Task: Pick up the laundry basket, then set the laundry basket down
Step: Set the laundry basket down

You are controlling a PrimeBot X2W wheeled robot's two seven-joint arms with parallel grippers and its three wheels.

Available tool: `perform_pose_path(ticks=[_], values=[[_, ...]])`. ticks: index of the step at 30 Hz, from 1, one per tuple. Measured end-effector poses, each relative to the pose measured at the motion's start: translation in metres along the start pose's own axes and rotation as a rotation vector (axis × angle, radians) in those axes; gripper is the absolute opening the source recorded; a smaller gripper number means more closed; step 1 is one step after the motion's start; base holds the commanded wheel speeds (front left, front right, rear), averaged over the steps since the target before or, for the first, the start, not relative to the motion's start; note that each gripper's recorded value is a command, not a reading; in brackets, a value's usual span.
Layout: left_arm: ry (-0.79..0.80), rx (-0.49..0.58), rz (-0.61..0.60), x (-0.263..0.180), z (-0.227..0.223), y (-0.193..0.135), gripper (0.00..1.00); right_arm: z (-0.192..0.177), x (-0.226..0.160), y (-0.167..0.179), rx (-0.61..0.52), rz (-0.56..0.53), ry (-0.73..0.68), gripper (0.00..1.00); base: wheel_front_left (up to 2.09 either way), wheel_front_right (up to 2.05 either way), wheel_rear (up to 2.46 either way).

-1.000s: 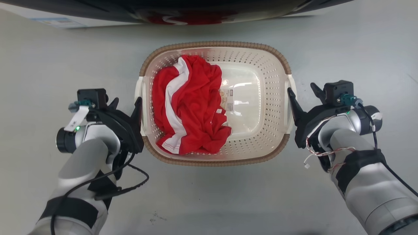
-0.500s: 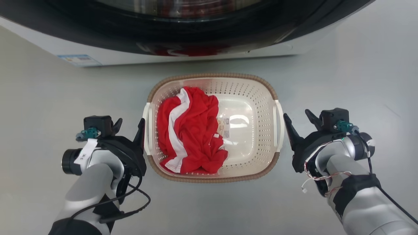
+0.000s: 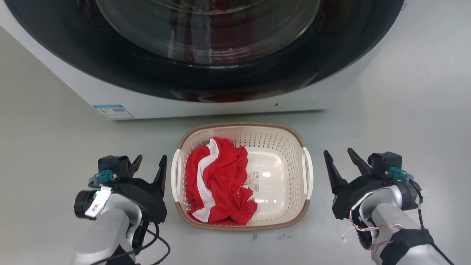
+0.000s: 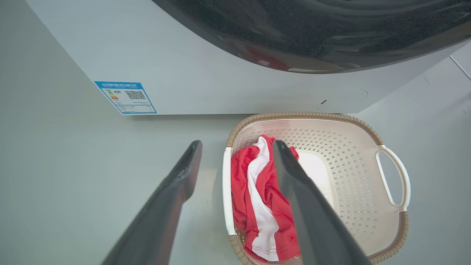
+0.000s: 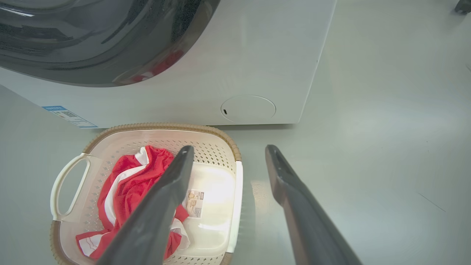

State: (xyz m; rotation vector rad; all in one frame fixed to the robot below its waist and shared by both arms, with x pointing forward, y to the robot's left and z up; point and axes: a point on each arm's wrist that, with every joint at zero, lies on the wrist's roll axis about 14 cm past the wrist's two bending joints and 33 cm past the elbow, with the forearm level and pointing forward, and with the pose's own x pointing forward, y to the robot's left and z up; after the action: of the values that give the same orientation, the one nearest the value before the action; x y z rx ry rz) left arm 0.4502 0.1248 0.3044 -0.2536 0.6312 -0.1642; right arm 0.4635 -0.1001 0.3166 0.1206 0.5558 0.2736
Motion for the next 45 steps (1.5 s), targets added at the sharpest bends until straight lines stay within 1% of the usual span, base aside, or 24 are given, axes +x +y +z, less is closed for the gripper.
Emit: perform_pose_path(ticks=[8, 9, 10, 13, 18, 25, 30, 35, 39, 45], values=[[-0.122, -0.002, 0.003, -0.033, 0.026, -0.004, 1.0, 0.036, -0.03, 0.004, 0.001, -0.024, -0.136, 1.0, 0.0, 0.0, 0.0], [-0.158, 0.01, -0.002, -0.041, 0.034, -0.007, 1.0, 0.046, -0.039, 0.004, -0.003, -0.033, -0.174, 1.0, 0.0, 0.0, 0.0], [-0.158, 0.01, -0.002, -0.041, 0.034, -0.007, 1.0, 0.046, -0.039, 0.004, -0.003, -0.033, -0.174, 1.0, 0.0, 0.0, 0.0], [-0.243, 0.029, -0.008, -0.057, 0.055, -0.014, 1.0, 0.068, -0.055, 0.005, -0.036, -0.044, -0.258, 1.0, 0.0, 0.0, 0.0], [-0.347, 0.066, -0.009, -0.079, 0.077, -0.02, 1.0, 0.099, -0.076, 0.009, -0.059, -0.049, -0.376, 1.0, 0.0, 0.0, 0.0], [-0.502, 0.108, -0.014, -0.111, 0.107, -0.032, 1.0, 0.125, -0.105, 0.017, -0.089, -0.046, -0.501, 1.0, 0.0, 0.0, 0.0], [-0.595, 0.131, -0.013, -0.138, 0.121, -0.038, 1.0, 0.129, -0.124, 0.021, -0.084, -0.05, -0.55, 1.0, 0.0, 0.0, 0.0], [-0.662, 0.131, -0.014, -0.162, 0.128, -0.042, 1.0, 0.13, -0.142, 0.023, -0.086, -0.058, -0.586, 1.0, 0.0, 0.0, 0.0], [-0.677, 0.13, -0.01, -0.176, 0.123, -0.041, 1.0, 0.129, -0.155, 0.027, -0.108, -0.058, -0.606, 1.0, 0.0, 0.0, 0.0], [-0.684, 0.122, -0.01, -0.188, 0.116, -0.043, 1.0, 0.123, -0.171, 0.022, -0.108, -0.085, -0.62, 1.0, 0.0, 0.0, 0.0]])
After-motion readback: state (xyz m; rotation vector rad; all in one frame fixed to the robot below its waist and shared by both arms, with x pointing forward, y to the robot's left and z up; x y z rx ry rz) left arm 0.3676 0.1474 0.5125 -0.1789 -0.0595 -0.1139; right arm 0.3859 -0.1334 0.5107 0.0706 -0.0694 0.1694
